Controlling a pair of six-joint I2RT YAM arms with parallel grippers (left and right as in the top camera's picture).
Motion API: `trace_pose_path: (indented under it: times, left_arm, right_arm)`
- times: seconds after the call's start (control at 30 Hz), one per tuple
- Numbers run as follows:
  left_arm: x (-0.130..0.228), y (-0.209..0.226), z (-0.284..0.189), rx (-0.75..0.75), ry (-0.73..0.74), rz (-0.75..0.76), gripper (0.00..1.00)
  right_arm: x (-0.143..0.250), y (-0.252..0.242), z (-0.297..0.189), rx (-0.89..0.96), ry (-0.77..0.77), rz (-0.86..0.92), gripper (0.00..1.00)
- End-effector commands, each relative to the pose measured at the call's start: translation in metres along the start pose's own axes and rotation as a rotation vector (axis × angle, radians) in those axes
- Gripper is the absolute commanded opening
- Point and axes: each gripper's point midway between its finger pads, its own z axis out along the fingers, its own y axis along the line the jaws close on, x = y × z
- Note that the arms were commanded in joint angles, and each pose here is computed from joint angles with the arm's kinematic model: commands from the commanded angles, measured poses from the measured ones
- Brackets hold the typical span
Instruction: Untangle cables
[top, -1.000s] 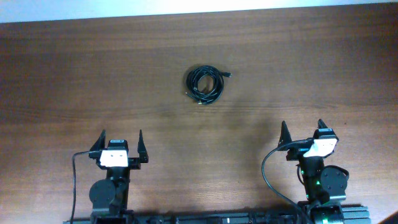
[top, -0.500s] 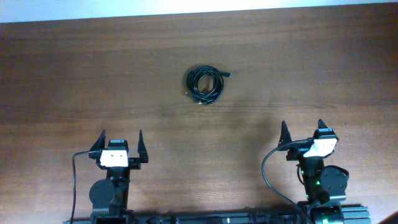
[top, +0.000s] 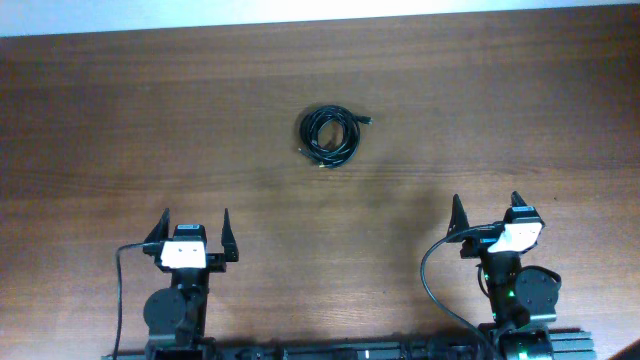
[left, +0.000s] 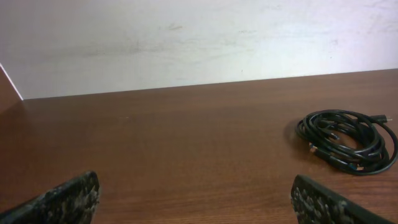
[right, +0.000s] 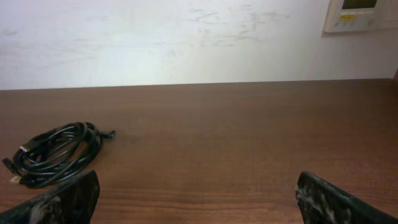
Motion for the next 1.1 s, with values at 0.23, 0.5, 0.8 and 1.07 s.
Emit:
trace_pose_path:
  times: [0.23, 0.5, 0.8, 1.07]
  left_arm:
    - [0.0011, 0.0026, -0.0002, -0.013, -0.001, 0.016, 0.99]
    - [0.001, 0.0026, -0.0002, -0.013, -0.001, 0.016, 0.99]
    - [0.0011, 0.0026, -0.0002, -0.013, -0.001, 0.016, 0.99]
    - [0.0011, 0.0026, -0.0002, -0.013, -0.001, 0.016, 0.99]
  right_arm:
    - [0.0028, 0.0007, 0.0001, -0.001, 0.001, 0.007, 0.98]
    - [0.0028, 0.0007, 0.0001, -0.001, 0.001, 0.007, 0.98]
    - [0.0051, 0.0005, 0.0007, 0.0, 0.012, 0.007, 0.98]
    - [0.0051, 0.0005, 0.0007, 0.0, 0.012, 0.007, 0.98]
